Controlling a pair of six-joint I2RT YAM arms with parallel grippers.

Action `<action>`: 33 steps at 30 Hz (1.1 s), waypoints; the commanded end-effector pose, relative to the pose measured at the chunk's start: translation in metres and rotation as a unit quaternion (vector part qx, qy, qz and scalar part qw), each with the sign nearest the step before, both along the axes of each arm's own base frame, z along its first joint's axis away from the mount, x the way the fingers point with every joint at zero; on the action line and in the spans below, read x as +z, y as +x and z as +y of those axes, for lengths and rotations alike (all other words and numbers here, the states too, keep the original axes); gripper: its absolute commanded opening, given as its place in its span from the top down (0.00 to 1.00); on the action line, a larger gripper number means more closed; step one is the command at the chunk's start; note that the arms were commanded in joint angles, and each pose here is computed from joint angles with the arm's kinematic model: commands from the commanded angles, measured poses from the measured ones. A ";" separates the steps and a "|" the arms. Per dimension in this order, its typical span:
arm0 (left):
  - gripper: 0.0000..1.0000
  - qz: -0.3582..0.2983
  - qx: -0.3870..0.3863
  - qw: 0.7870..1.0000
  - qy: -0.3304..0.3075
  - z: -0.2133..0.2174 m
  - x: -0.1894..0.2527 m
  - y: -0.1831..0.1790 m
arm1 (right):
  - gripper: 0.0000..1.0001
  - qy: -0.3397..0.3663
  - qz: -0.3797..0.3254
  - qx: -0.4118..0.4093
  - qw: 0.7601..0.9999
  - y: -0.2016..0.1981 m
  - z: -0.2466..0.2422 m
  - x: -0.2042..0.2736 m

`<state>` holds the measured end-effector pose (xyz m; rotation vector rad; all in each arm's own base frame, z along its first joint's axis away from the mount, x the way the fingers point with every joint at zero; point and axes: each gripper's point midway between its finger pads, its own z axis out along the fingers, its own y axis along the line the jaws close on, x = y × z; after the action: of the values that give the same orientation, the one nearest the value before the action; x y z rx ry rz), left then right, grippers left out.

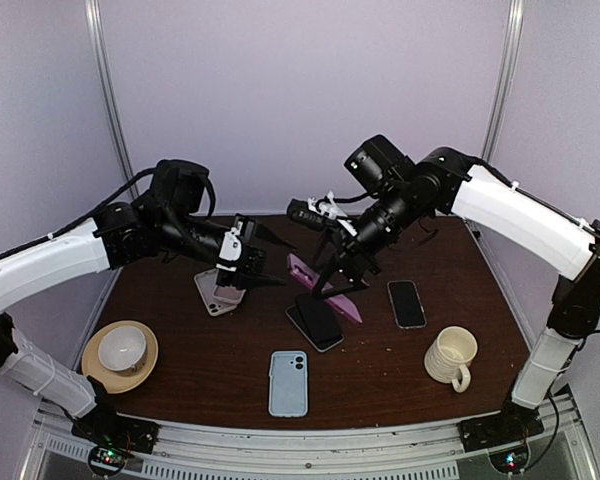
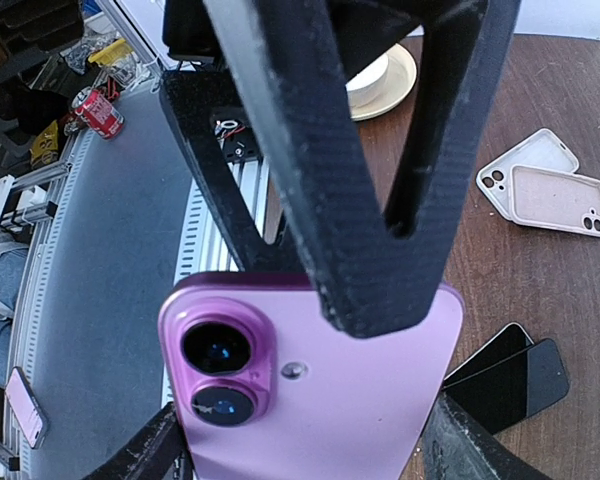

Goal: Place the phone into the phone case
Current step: Pass from the right arm to the left

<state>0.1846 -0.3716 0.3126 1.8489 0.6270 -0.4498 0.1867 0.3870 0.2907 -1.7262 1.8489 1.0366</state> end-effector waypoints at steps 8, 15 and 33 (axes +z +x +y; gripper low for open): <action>0.47 0.030 -0.033 0.999 -0.009 -0.012 0.008 -0.009 | 0.50 0.016 -0.016 0.033 0.999 -0.016 0.000 0.026; 0.59 0.029 -0.033 0.999 0.002 -0.016 0.001 -0.008 | 0.51 0.003 -0.020 0.037 0.999 -0.018 0.000 0.022; 1.00 0.082 0.025 0.996 0.015 -0.020 0.008 0.000 | 0.19 -0.037 -0.087 -0.035 0.995 0.005 -0.020 0.019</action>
<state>0.1754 -0.3852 0.2853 1.9303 0.7200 -0.5651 0.1747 0.3795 0.2926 -1.8144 1.8648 0.9459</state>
